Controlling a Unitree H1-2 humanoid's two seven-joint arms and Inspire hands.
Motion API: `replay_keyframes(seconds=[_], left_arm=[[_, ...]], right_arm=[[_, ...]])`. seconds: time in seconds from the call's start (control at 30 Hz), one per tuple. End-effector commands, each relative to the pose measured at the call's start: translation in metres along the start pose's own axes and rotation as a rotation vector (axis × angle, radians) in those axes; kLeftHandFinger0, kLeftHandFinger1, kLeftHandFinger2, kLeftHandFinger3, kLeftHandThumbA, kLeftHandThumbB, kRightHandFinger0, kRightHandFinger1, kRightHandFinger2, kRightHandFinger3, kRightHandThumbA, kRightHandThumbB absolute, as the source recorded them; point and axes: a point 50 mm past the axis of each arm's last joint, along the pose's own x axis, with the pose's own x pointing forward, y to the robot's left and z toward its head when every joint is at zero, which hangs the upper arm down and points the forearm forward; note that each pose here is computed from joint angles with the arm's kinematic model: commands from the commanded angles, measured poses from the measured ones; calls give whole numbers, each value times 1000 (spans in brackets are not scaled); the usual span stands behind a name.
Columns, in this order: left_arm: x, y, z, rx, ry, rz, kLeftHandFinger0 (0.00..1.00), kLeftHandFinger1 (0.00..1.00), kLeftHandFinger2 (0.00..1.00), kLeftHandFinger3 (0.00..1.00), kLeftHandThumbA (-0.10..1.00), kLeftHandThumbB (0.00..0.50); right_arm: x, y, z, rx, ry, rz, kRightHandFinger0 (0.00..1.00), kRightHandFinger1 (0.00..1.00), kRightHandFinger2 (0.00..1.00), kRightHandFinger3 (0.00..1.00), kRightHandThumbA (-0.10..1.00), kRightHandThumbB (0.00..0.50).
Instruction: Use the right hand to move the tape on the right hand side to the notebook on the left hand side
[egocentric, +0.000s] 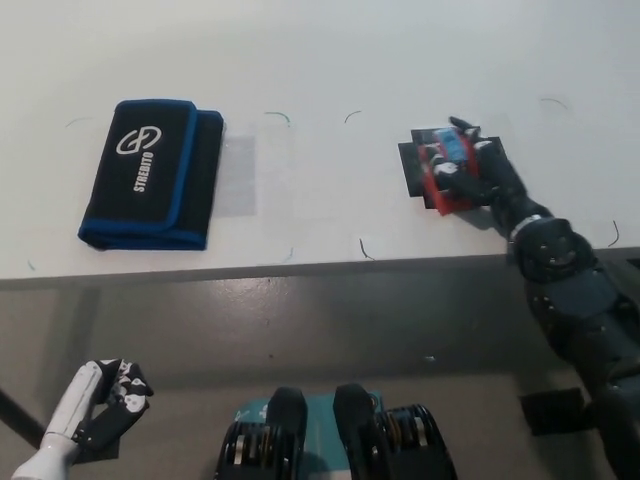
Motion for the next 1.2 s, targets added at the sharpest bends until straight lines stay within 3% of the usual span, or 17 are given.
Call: replay_keyframes(seconds=[0.0, 0.1, 0.23, 0.37, 0.47, 0.7, 0.8, 0.83, 0.97, 1.03, 1.1, 1.17], left_arm=[[7, 9, 10, 23, -80, 14, 159, 176, 275, 346, -100, 387], [7, 9, 13, 6, -67, 12, 117, 141, 256, 350, -100, 397], [7, 8, 14, 2, -63, 6, 6, 54, 202, 350, -100, 407], [10, 8, 16, 7, -74, 10, 0, 7, 164, 345, -100, 406], [11, 9, 18, 5, -81, 6, 22, 55, 185, 352, -100, 408], [14, 10, 21, 36, -92, 0, 88, 115, 227, 352, -100, 385], [16, 11, 24, 32, -89, -2, 85, 124, 238, 348, -100, 380], [18, 11, 25, 35, -93, -5, 137, 157, 259, 351, -100, 378], [26, 10, 30, 38, -120, -18, 160, 159, 251, 350, -100, 383], [27, 10, 32, 40, -124, -21, 151, 156, 253, 350, -100, 373], [27, 12, 33, 38, -127, -23, 66, 111, 237, 355, -100, 382], [28, 12, 34, 41, -131, -28, 68, 113, 240, 357, -100, 381]], right_arm=[[18, 24, 36, -41, -41, 65, 1000, 1000, 1000, 1000, 680, 500], [18, 38, 36, -17, -40, 84, 1000, 1000, 1000, 1000, 637, 500], [18, 61, 37, -6, -31, 133, 1000, 1000, 1000, 1000, 660, 500], [18, 78, 41, -5, -32, 157, 1000, 1000, 1000, 1000, 664, 500], [19, 95, 46, -40, -39, 178, 1000, 1000, 1000, 1000, 792, 500], [17, 128, 56, 21, -63, 231, 1000, 1000, 1000, 1000, 762, 500], [16, 143, 61, -17, -64, 241, 1000, 1000, 1000, 1000, 809, 500], [15, 150, 63, 5, -65, 251, 1000, 1000, 1000, 1000, 774, 500], [14, 160, 68, 13, -81, 262, 1000, 1000, 1000, 1000, 740, 500], [13, 167, 70, 12, -85, 270, 1000, 1000, 1000, 1000, 731, 500], [12, 177, 74, -3, -82, 292, 1000, 1000, 1000, 1000, 764, 500], [11, 183, 77, -4, -83, 299, 1000, 1000, 1000, 1000, 792, 500]])
